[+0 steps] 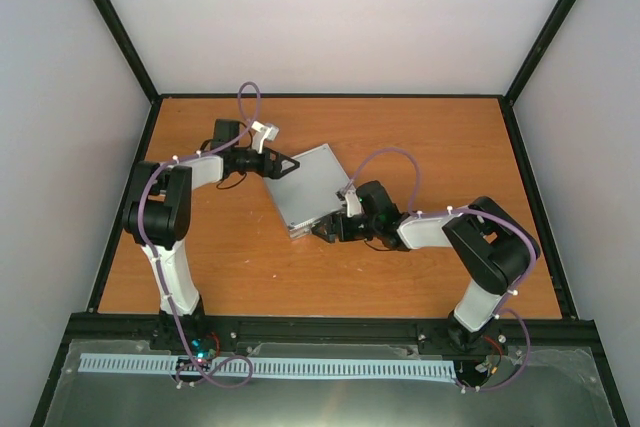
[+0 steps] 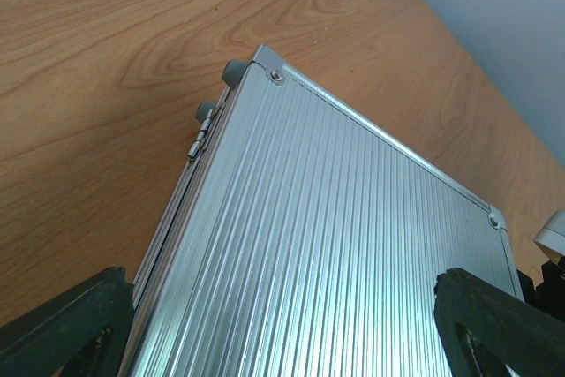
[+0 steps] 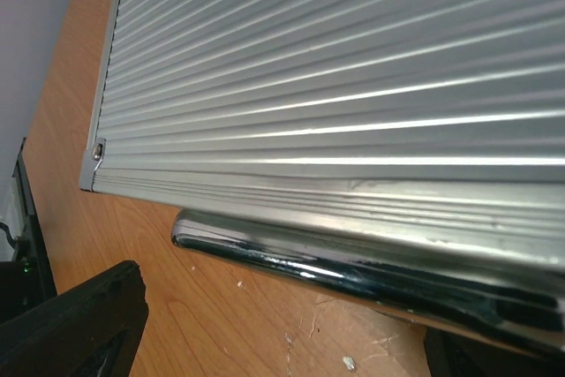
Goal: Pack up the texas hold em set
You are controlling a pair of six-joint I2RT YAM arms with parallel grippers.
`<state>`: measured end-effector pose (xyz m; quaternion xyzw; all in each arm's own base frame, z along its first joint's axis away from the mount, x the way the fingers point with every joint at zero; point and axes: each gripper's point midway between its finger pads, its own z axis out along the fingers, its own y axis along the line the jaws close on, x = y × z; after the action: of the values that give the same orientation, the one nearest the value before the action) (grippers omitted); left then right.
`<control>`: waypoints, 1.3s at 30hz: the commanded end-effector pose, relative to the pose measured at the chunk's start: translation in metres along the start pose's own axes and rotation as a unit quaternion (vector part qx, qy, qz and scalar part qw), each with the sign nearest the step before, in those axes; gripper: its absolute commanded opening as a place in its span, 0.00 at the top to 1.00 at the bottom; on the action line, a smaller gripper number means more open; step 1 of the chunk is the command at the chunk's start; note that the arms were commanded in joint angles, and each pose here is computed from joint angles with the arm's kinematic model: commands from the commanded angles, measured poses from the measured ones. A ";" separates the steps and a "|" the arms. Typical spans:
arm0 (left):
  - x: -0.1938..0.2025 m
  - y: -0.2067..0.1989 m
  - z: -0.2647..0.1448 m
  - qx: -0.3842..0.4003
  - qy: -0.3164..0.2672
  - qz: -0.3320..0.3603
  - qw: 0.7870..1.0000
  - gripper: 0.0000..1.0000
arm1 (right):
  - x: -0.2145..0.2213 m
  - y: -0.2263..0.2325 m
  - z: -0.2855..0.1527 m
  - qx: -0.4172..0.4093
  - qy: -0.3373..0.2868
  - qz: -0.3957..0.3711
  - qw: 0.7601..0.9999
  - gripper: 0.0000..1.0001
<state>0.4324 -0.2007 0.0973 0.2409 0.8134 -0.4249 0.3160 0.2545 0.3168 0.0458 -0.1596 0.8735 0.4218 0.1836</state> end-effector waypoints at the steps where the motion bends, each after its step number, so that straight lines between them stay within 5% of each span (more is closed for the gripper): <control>1: 0.018 -0.003 -0.001 0.009 0.015 -0.008 1.000 0.06 | 0.000 0.018 0.000 -0.049 0.001 0.012 0.999 0.15; 39: 0.032 0.002 0.007 0.023 0.019 -0.028 0.999 0.06 | -0.036 0.029 -0.021 -0.094 -0.082 0.131 0.983 0.14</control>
<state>0.4310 -0.1991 0.0938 0.2506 0.8061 -0.4206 0.3325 0.2635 0.3158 0.0848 -0.0294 0.8406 0.5149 0.1655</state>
